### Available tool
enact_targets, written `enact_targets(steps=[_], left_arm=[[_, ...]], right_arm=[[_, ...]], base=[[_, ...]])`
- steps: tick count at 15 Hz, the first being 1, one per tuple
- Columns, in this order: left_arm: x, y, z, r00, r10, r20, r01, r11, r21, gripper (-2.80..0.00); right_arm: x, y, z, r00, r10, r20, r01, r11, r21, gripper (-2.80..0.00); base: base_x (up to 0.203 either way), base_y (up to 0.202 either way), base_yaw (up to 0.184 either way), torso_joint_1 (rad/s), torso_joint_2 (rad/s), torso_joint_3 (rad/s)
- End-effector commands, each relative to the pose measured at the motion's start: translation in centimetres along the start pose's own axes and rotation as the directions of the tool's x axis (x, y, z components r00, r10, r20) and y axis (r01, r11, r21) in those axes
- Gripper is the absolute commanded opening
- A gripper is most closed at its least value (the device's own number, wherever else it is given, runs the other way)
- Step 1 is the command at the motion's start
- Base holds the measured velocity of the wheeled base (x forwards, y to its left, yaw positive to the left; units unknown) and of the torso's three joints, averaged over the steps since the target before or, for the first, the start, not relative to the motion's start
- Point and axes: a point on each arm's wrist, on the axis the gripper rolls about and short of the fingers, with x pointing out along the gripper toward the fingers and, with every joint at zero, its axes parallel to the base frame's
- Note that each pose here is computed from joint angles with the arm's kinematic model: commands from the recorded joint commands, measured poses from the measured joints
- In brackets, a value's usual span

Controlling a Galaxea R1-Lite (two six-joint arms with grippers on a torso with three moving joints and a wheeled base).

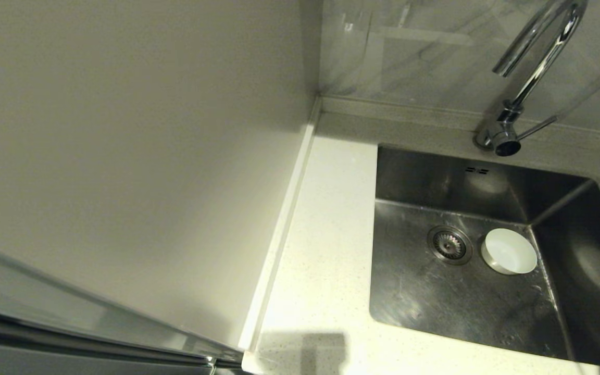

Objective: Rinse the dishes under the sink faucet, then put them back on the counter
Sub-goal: Put a bowl into the sink

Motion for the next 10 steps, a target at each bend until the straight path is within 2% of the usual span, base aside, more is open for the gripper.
enact_targets(steps=[1,4,6,8,10], left_arm=[[0.0,0.0,0.0,1.000,0.000,0.004,0.000,1.000,-0.001,-2.80],[0.0,0.0,0.0,1.000,0.002,0.004,-0.002,1.000,-0.001,-2.80],[0.0,0.0,0.0,1.000,0.001,0.004,-0.001,1.000,-0.001,-2.80],[0.0,0.0,0.0,1.000,0.000,0.004,0.000,1.000,-0.001,-2.80],[0.0,0.0,0.0,1.000,0.000,0.004,0.000,1.000,-0.001,-2.80]], right_arm=[[-1.9,1.9,-0.1,0.999,0.016,0.047,-0.014,0.999,-0.049,-2.80],[-4.2,5.0,-1.6,0.994,0.067,0.087,-0.057,0.992,-0.116,-2.80],[-5.4,8.0,-3.6,0.987,0.131,0.087,-0.112,0.974,-0.198,-2.80],[-5.9,11.2,-5.1,0.974,0.220,0.058,-0.192,0.932,-0.306,-2.80],[-5.9,14.0,-6.3,0.965,0.263,0.006,-0.241,0.891,-0.386,-2.80]], base=[[0.000,0.000,0.000,0.000,0.00,0.000],[0.000,0.000,0.000,0.000,0.00,0.000],[0.000,0.000,0.000,0.000,0.00,0.000],[0.000,0.000,0.000,0.000,0.00,0.000],[0.000,0.000,0.000,0.000,0.00,0.000]])
